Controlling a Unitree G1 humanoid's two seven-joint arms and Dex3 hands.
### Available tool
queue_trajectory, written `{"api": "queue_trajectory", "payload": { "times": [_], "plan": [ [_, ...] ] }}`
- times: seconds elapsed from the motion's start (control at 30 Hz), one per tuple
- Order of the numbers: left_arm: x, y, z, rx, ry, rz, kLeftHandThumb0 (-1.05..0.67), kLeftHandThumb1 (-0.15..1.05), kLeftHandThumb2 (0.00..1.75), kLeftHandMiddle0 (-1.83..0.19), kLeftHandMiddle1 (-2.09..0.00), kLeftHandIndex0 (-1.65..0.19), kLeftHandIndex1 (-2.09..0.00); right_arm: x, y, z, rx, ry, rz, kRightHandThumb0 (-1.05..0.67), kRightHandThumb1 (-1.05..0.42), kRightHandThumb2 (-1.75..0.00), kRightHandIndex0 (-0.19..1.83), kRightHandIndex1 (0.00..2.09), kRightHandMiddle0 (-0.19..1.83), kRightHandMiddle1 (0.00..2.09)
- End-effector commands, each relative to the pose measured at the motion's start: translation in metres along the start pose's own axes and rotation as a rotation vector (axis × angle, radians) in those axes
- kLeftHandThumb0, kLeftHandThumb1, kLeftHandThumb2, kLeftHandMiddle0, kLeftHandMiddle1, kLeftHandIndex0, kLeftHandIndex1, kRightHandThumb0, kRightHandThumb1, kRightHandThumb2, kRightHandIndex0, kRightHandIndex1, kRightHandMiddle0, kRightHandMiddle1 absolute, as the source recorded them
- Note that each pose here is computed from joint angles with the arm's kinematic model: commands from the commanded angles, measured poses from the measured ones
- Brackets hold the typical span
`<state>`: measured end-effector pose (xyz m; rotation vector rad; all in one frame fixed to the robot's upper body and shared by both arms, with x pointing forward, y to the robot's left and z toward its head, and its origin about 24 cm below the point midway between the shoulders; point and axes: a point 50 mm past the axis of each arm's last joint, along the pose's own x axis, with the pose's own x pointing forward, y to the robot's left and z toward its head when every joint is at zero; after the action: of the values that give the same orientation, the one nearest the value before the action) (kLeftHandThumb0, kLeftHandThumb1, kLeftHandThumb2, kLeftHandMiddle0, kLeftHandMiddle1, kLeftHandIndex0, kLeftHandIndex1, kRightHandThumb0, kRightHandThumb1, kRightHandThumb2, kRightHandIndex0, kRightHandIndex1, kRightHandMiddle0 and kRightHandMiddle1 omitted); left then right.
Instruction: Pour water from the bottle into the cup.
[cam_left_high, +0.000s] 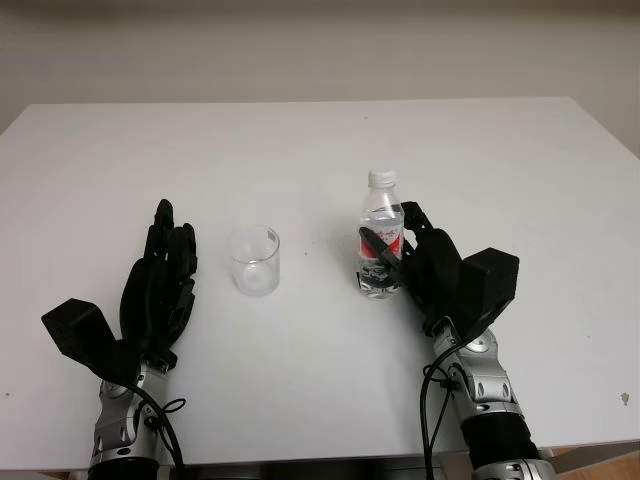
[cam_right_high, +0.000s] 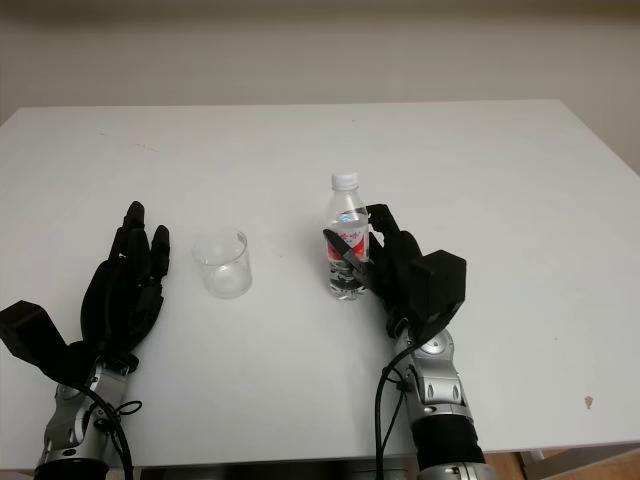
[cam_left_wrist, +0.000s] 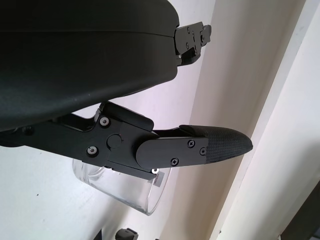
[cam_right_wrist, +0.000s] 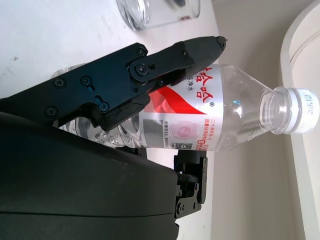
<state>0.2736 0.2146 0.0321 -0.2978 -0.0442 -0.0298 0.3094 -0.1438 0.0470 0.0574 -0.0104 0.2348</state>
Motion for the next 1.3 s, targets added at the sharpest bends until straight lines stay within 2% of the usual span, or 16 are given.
{"api": "queue_trajectory", "payload": {
  "times": [0.0,0.2,0.27,0.33,0.37,0.43,0.5,0.53,0.6,0.7,0.77,1.0,1.27],
  "plan": [
    [-0.012,0.008,-0.016,-0.013,0.067,0.036,-0.76,1.05,0.43,0.17,-0.05,0.18,-0.05,0.001,0.0,0.004,0.005,-0.019,0.021,-0.55,-1.05,-0.1,0.37,2.09,0.15,2.05],
    [-0.012,0.009,-0.015,-0.01,0.068,0.037,-0.76,1.05,0.44,0.17,-0.05,0.18,-0.05,0.001,0.0,0.003,0.008,-0.029,0.046,-0.59,-1.04,-0.06,0.07,2.05,0.02,1.96],
    [-0.012,0.009,-0.015,-0.009,0.069,0.037,-0.76,1.05,0.44,0.17,-0.05,0.18,-0.05,0.0,-0.001,0.003,-0.008,-0.038,0.056,-0.62,-1.0,-0.05,-0.11,1.84,-0.1,1.83],
    [-0.012,0.01,-0.015,-0.012,0.07,0.036,-0.76,1.05,0.44,0.17,-0.05,0.18,-0.05,-0.001,-0.001,0.003,-0.03,-0.043,0.065,-0.66,-0.98,-0.05,-0.17,1.56,-0.17,1.64],
    [-0.012,0.01,-0.015,-0.014,0.07,0.036,-0.76,1.05,0.43,0.17,-0.05,0.18,-0.05,-0.001,-0.002,0.003,-0.035,-0.045,0.071,-0.69,-0.97,-0.05,-0.18,1.28,-0.18,1.43],
    [-0.012,0.01,-0.015,-0.017,0.07,0.035,-0.75,1.05,0.43,0.18,-0.05,0.18,-0.05,-0.002,-0.002,0.003,-0.03,-0.045,0.085,-0.71,-0.95,-0.05,-0.19,0.94,-0.19,1.1],
    [-0.011,0.011,-0.015,-0.013,0.072,0.039,-0.75,1.05,0.43,0.17,-0.05,0.18,-0.05,-0.004,-0.003,0.003,-0.033,-0.05,0.09,-0.71,-0.93,-0.05,-0.17,0.49,-0.18,0.67],
    [-0.011,0.011,-0.014,-0.012,0.072,0.039,-0.75,1.05,0.43,0.17,-0.06,0.18,-0.05,-0.005,-0.003,0.003,-0.038,-0.056,0.09,-0.71,-0.92,-0.05,-0.14,0.33,-0.16,0.51],
    [-0.011,0.012,-0.014,-0.011,0.074,0.037,-0.76,1.05,0.43,0.17,-0.05,0.18,-0.05,-0.006,-0.004,0.002,-0.05,-0.064,0.085,-0.72,-0.91,-0.05,-0.15,0.15,-0.17,0.31],
    [-0.011,0.012,-0.013,-0.01,0.075,0.037,-0.76,1.05,0.42,0.17,-0.05,0.18,-0.05,-0.008,-0.005,0.002,-0.067,-0.074,0.073,-0.76,-0.91,-0.05,-0.19,0.02,-0.19,0.08],
    [-0.011,0.012,-0.013,-0.006,0.074,0.038,-0.76,1.05,0.43,0.17,-0.06,0.18,-0.05,-0.009,-0.006,0.001,-0.069,-0.08,0.066,-0.77,-0.9,-0.05,-0.19,0.01,-0.19,0.02],
    [-0.011,0.01,-0.014,-0.005,0.074,0.036,-0.76,1.05,0.42,0.17,-0.05,0.17,-0.06,-0.012,-0.013,0.003,-0.095,-0.103,0.087,-0.83,-0.91,-0.06,-0.19,0.0,-0.19,0.0],
    [-0.011,0.008,-0.016,-0.018,0.075,0.037,-0.76,1.05,0.42,0.17,-0.05,0.17,-0.05,-0.019,-0.021,0.01,-0.166,-0.118,0.087,-1.01,-0.92,-0.06,-0.19,0.0,-0.19,0.0]
  ]
}}
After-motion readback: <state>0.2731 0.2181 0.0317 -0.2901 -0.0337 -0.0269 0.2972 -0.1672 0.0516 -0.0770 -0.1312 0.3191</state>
